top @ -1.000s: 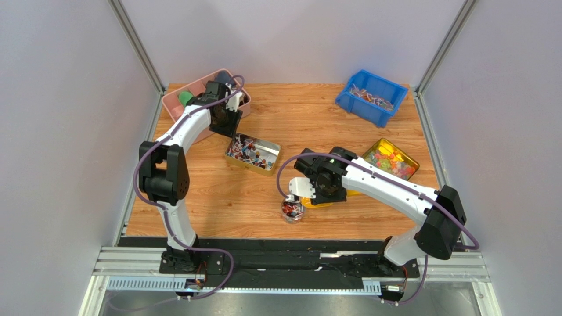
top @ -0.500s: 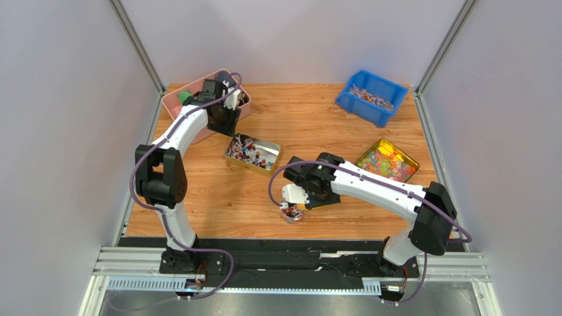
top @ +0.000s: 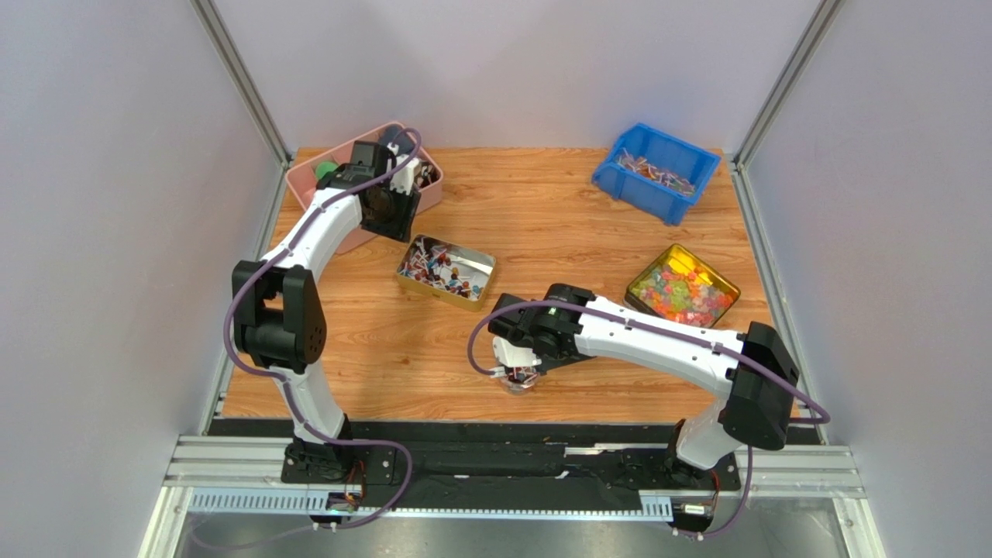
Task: Pack the candies
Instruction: Place the fake candies in the packing bottle.
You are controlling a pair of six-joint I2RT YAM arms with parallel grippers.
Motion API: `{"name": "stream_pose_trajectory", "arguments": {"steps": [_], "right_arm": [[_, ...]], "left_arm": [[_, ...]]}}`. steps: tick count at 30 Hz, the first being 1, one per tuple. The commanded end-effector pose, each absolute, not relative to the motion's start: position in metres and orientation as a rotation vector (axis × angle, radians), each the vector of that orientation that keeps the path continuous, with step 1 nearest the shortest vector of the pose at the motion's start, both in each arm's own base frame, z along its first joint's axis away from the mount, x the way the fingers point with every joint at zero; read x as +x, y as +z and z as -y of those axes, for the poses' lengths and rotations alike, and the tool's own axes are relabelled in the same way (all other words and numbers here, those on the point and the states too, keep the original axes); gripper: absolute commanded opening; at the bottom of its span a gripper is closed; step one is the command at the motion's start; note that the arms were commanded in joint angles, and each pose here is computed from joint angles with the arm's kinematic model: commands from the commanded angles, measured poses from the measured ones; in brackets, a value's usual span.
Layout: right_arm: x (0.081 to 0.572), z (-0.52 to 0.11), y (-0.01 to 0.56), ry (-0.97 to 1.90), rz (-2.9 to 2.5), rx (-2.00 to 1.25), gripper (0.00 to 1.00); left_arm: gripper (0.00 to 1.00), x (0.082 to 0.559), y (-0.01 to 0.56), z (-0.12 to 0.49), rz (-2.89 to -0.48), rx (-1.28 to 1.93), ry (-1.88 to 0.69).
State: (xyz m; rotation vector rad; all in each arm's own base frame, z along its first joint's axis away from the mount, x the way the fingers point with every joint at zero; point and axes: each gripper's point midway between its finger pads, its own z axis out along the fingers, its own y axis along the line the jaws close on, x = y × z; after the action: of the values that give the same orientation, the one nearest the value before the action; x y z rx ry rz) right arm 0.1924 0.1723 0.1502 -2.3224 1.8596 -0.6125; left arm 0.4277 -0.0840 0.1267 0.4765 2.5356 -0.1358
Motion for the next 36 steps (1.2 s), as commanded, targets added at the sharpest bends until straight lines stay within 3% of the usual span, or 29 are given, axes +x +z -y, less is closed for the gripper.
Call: {"name": "stream_pose_trajectory", "arguments": {"steps": [1,16,29,36], "right_arm": [[0.174,-0.126,0.179,-0.848,-1.87,-2.521,0.0],[0.194,-0.152,0.204,-0.676,-1.905,-2.387,0.0],[0.174,-0.108,0.188,-0.707,-2.011,-2.453,0.0],[0.155,-0.1,0.172,-0.541,-2.086,-2.468,0.0]], "left_arm": [[0.57,0.429,0.147,0.082,-2.467,0.477,-0.143],[0.57,0.425,0.155,0.078,-2.443,0.458,-0.183],[0.57,0.414,0.153,0.071,-2.44,0.46,-0.176],[0.57,0.411,0.151,0.072,-2.446,0.456,-0.189]]}}
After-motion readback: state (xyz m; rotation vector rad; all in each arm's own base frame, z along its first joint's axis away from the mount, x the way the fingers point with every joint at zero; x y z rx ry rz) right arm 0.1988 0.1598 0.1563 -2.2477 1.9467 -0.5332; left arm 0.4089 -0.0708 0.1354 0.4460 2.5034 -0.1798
